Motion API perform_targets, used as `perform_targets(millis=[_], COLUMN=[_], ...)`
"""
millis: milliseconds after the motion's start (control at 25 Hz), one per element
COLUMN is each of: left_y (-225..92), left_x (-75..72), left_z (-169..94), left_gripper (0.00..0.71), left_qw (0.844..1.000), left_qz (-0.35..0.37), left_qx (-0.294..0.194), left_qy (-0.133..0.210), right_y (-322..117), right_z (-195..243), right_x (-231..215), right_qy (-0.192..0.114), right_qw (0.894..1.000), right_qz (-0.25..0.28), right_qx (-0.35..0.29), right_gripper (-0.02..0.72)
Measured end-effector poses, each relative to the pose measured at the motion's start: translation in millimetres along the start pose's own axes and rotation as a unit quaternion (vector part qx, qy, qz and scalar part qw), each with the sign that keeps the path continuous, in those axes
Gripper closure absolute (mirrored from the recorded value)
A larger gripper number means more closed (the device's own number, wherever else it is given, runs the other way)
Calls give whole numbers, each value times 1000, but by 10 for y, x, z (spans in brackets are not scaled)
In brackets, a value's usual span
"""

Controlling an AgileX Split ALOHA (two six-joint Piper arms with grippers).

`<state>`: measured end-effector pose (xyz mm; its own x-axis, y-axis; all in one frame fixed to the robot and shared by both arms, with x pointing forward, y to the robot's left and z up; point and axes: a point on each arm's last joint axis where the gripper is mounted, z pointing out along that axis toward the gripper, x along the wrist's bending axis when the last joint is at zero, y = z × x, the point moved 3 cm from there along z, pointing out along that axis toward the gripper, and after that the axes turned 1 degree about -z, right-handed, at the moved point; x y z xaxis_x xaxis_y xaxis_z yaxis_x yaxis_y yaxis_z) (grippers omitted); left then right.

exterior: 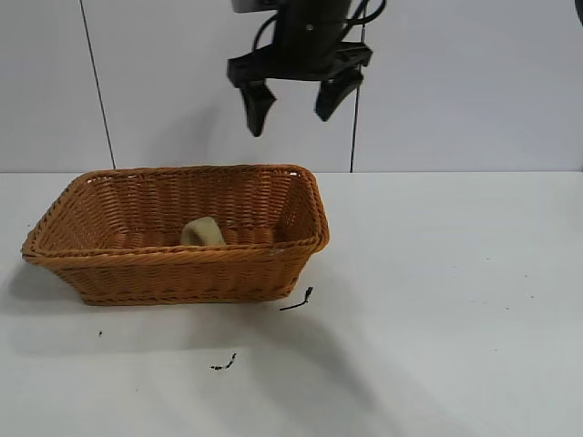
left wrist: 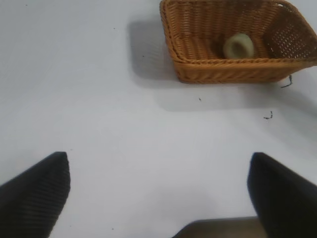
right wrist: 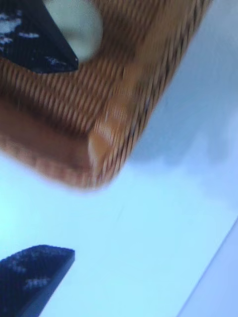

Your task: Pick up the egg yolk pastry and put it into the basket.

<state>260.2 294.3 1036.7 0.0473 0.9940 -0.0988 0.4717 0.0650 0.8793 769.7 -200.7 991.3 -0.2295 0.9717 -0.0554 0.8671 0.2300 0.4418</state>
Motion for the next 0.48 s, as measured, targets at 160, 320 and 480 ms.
perform_targets(millis=[160, 320, 480], left_y=[0, 0, 0], left_x=[0, 0, 0], left_z=[0, 0, 0], left_gripper=[15, 15, 15], left_qw=[1000, 1000, 1000], left_qz=[0, 0, 0], left_qx=[0, 0, 0], left_qy=[0, 0, 0], right_y=[-47, -57, -111], right_z=[-6, -180, -459], right_x=[-473, -710, -801], right_qy=[-6, -14, -22], right_qw=[999, 997, 997], right_qz=[48, 70, 77], right_qx=[0, -11, -14], right_gripper=[49, 49, 50])
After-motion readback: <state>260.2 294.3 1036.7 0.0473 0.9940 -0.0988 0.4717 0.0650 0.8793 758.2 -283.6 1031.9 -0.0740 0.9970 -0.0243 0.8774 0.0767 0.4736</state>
